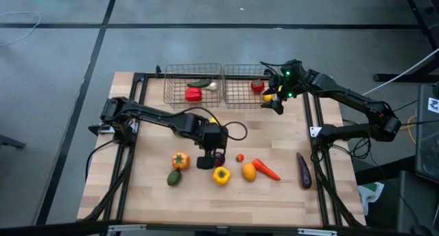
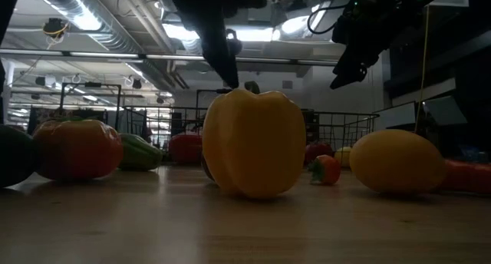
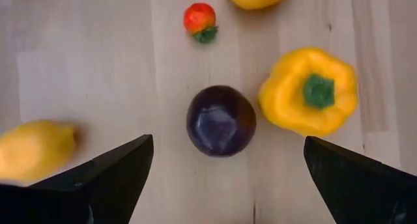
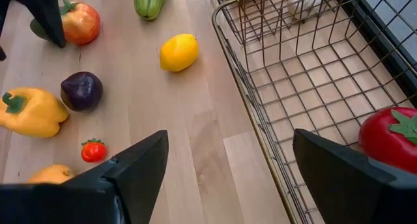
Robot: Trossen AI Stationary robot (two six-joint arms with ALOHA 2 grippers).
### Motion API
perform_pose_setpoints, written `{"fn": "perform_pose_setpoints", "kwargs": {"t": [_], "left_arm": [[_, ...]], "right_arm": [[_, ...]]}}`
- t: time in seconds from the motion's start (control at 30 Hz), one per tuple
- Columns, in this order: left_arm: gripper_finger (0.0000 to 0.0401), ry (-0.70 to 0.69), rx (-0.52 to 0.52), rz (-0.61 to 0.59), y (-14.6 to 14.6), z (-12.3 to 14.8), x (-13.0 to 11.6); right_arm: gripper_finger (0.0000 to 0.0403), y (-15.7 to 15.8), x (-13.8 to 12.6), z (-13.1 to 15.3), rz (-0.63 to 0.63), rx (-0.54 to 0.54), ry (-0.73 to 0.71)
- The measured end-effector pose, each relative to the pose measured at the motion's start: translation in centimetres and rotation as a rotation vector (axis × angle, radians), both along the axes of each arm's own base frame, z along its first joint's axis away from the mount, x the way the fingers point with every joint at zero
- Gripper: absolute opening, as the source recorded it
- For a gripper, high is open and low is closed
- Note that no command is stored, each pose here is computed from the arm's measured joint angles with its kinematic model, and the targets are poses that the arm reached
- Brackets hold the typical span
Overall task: Sort produce into baskets
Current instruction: Put the purple onion into the left golden wire basket
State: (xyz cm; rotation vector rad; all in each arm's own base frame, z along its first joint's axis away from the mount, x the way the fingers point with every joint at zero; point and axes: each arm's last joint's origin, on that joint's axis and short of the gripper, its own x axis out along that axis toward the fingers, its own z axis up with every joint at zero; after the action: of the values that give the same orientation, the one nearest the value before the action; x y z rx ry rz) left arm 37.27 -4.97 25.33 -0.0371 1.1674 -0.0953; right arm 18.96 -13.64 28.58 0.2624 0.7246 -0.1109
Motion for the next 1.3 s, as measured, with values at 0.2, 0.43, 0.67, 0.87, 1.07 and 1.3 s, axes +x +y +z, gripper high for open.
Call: {"fn": "perform_pose_setpoints", "kwargs": {"t": [0.2, 0.43, 0.67, 0.87, 1.07, 1.3], "left_arm": [[0.0395, -0.025, 0.015, -0.046, -0.6, -1.9, 0.1], [0.0395, -0.085, 0.057, -0.104, -0.8, -4.1, 0.1], [0.0395, -0.066, 0.064, -0.105, -0.7, -5.1, -0.3], [0.0395, -0.067, 0.064, -0.107, -0.7, -5.1, -0.3], [0.0395, -0.067, 0.064, -0.106, -0.7, -5.1, -0.3], [0.0395, -0.06, 0.061, -0.117, -0.6, -5.2, -0.3]], "right_arm": [[0.0326, 0.0, 0.0, 0.0, 0.0, 0.0, 0.0], [0.0326, 0.0, 0.0, 0.0, 0.0, 0.0, 0.0], [0.0326, 0.0, 0.0, 0.0, 0.0, 0.0, 0.0], [0.0326, 0.0, 0.0, 0.0, 0.0, 0.0, 0.0], [0.0326, 0.0, 0.0, 0.0, 0.0, 0.0, 0.0], [0.0326, 0.0, 0.0, 0.0, 0.0, 0.0, 0.0]]}}
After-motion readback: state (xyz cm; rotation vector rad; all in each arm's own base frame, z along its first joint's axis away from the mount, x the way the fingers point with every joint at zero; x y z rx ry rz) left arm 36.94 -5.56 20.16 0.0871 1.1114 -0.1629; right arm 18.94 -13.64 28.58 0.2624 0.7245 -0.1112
